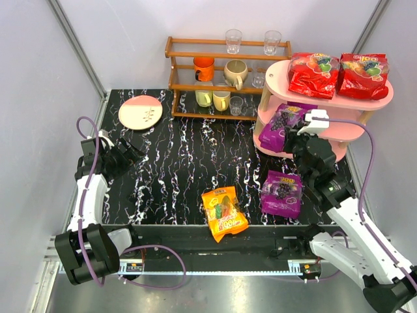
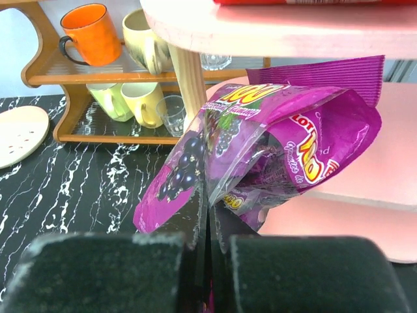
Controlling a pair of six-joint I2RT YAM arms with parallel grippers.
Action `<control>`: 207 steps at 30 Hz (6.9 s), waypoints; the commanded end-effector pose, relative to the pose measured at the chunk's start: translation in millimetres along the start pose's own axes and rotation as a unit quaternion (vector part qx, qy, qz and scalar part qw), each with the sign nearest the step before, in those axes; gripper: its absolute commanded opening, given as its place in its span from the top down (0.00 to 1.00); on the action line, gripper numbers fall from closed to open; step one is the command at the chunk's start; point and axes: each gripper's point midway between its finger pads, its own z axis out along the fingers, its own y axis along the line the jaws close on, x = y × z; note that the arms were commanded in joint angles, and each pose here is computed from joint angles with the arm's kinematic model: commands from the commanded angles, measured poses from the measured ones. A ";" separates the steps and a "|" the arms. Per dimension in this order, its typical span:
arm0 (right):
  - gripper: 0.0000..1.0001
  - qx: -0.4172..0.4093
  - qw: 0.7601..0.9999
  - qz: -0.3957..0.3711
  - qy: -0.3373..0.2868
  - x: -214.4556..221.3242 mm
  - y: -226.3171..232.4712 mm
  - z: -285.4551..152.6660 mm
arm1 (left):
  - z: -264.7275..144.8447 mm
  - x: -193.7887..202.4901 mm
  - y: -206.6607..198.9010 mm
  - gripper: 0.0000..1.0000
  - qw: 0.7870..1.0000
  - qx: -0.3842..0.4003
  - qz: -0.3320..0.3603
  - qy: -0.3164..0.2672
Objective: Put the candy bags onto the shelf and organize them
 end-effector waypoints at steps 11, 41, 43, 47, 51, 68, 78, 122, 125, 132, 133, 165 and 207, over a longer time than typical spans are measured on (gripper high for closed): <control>1.00 -0.050 0.994 0.032 -0.095 -69.2 -14.7 19.6 | -2.0 -13.9 -9.5 0.01 1.000 0.019 0.014 -0.020; 0.80 -0.051 0.994 0.069 -0.074 -37.4 -85.9 88.8 | -0.6 -14.7 -6.6 0.01 1.000 0.011 0.012 -0.019; 0.69 -0.042 0.993 0.073 -0.078 -37.7 -89.1 87.4 | -0.5 -14.4 -6.8 0.01 1.000 0.012 0.014 -0.019; 0.45 -0.029 0.993 0.076 -0.091 -42.7 -92.1 81.2 | -0.8 -14.8 -7.5 0.01 1.000 0.013 0.013 -0.019; 0.44 -0.009 0.992 0.078 -0.099 -46.2 -97.0 69.7 | -0.6 -14.7 -8.1 0.01 1.000 0.015 0.012 -0.018; 0.42 -0.017 0.986 0.148 -0.070 -31.4 -75.6 -0.9 | -0.8 -13.0 -12.0 0.01 0.999 0.028 0.012 -0.015; 1.00 -0.050 0.960 0.266 0.073 40.3 -51.7 -2.7 | -2.2 -13.1 -13.0 0.01 0.999 0.030 0.014 -0.018; 1.00 0.116 0.953 0.279 -0.009 11.6 -125.7 69.8 | -0.1 -13.1 -11.2 0.01 1.000 0.025 0.014 -0.014; 0.95 0.116 0.955 0.274 0.001 15.4 -120.9 49.3 | -0.3 -13.4 -11.2 0.01 1.000 0.024 0.013 -0.015; 0.65 0.152 0.926 0.304 0.161 85.7 -106.1 -6.3 | -1.6 -14.8 -12.6 0.01 0.999 0.027 0.014 -0.017; 0.54 0.154 0.921 0.312 0.177 93.8 -103.5 -11.0 | -2.1 -14.8 -13.4 0.01 0.999 0.028 0.015 -0.018; 0.17 0.248 0.778 0.392 0.424 248.6 -80.5 -117.4 | -4.2 -17.2 -15.7 0.01 0.999 0.034 0.013 -0.021; 1.00 0.203 0.962 0.185 0.005 -99.3 -125.2 -36.7 | -1.0 -13.9 -14.8 0.01 0.999 0.039 0.007 -0.011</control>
